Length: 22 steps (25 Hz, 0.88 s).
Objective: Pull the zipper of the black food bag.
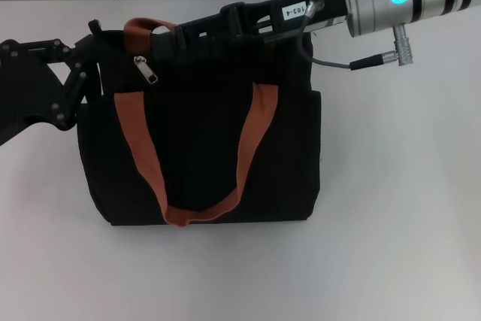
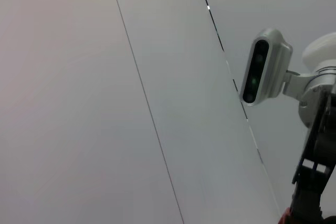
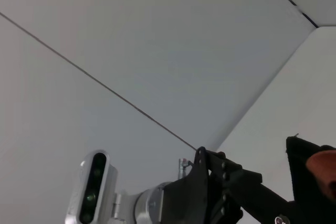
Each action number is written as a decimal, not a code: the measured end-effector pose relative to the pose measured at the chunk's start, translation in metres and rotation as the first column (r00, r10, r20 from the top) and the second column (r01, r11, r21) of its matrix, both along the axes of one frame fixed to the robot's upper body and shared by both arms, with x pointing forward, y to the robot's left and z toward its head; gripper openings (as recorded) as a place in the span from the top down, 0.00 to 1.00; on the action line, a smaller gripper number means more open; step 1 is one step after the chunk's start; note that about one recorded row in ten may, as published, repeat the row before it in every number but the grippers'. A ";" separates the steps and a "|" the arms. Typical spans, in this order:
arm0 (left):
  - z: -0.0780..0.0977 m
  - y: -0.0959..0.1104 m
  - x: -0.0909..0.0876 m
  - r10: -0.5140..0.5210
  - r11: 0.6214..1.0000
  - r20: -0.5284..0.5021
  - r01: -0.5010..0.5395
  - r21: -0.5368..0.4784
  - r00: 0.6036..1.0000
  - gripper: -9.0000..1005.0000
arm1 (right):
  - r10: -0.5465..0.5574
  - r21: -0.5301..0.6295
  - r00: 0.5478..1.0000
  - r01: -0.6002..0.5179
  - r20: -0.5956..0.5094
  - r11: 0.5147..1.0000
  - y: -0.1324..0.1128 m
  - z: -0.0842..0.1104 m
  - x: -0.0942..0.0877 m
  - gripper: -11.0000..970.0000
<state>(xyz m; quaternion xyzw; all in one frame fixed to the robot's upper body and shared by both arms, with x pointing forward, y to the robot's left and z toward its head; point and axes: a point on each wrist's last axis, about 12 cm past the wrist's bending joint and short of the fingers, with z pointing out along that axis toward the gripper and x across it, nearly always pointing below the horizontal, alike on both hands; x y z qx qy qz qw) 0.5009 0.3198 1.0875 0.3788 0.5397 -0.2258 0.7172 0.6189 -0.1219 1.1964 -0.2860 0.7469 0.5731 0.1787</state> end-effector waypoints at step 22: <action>0.004 -0.005 0.006 -0.018 1.000 -0.001 0.018 -0.023 1.000 0.96 | 0.017 -0.116 0.995 -0.005 0.100 0.993 0.025 0.005 0.008 0.47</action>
